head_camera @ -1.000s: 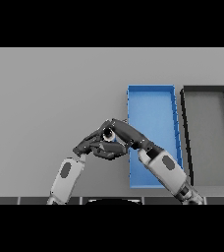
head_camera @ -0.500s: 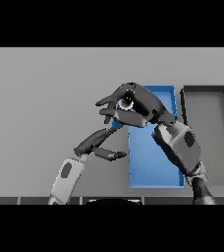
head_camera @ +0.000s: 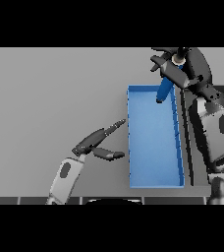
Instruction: Pick up the blue pipe and place it into the blue bin.
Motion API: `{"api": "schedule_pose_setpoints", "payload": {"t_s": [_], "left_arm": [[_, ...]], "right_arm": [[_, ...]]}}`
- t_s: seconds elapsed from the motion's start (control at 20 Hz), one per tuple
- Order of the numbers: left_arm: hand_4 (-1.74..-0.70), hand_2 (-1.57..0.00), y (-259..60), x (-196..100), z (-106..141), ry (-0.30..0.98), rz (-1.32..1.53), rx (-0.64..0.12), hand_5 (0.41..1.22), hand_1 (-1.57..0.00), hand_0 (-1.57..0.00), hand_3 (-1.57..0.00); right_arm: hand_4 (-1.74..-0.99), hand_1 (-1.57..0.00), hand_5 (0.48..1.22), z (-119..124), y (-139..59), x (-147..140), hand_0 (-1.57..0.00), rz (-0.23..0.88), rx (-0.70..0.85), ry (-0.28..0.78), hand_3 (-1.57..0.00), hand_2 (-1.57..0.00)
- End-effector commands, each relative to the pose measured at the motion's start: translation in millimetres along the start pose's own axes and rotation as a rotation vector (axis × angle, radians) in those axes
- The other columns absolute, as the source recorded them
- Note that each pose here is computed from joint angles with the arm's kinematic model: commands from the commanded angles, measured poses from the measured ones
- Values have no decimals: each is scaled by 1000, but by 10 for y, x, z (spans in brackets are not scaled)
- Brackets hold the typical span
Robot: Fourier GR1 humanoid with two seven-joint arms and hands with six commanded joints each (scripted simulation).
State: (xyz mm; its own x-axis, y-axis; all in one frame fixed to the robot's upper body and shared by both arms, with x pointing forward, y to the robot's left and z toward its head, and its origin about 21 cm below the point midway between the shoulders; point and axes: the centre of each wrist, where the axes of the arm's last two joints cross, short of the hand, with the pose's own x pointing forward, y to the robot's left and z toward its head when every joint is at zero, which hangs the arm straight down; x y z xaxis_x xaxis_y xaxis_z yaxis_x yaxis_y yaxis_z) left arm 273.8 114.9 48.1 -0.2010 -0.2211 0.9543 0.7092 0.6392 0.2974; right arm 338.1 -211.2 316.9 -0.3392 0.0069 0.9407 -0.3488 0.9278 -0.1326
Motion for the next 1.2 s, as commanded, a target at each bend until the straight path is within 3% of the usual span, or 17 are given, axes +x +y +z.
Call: {"api": "schedule_pose_setpoints", "payload": {"t_s": [0.0,0.2,0.4,0.8,0.85,1.05,1.1,1.15], "left_arm": [[-874,1,0,-3,18,-6,-7,0,413,1,1,1],[-865,1,-3,-5,48,-5,-3,-2,419,1,1,1],[-877,1,-10,-49,51,1,11,-6,422,1,1,1],[-888,1,-54,-6,80,-2,13,1,422,1,1,1],[-887,1,-63,-29,78,9,12,-3,420,1,1,1],[-883,1,-30,1,104,-9,9,-3,421,1,1,1],[-882,1,-45,-1,102,-2,5,-2,421,1,1,1],[-881,1,-86,-7,57,5,6,-10,422,1,1,1]], "right_arm": [[-1741,-1571,1221,42,-113,-100,-1571,-6,-29,37,-1571,-1571],[-1741,-1571,1221,406,-289,-483,-1571,-36,-115,167,-1571,-1571],[-1741,-1571,1221,764,-321,-809,-1571,-51,-190,312,-1571,-1571],[-1741,-1571,1221,1271,-153,-1315,-1571,-56,-382,598,-1521,-1571],[-1741,-1571,1221,1306,-98,-1369,-1571,-57,-391,631,-1255,-1571],[-1741,-1548,1221,1360,-49,-1575,-1571,2,-444,803,-847,-1571],[-1678,-1336,1221,1366,-34,-1639,-1465,3,-450,851,-788,-1339],[-1592,-1069,1221,1362,-51,-1673,-1172,7,-456,899,-630,-1071]]}}
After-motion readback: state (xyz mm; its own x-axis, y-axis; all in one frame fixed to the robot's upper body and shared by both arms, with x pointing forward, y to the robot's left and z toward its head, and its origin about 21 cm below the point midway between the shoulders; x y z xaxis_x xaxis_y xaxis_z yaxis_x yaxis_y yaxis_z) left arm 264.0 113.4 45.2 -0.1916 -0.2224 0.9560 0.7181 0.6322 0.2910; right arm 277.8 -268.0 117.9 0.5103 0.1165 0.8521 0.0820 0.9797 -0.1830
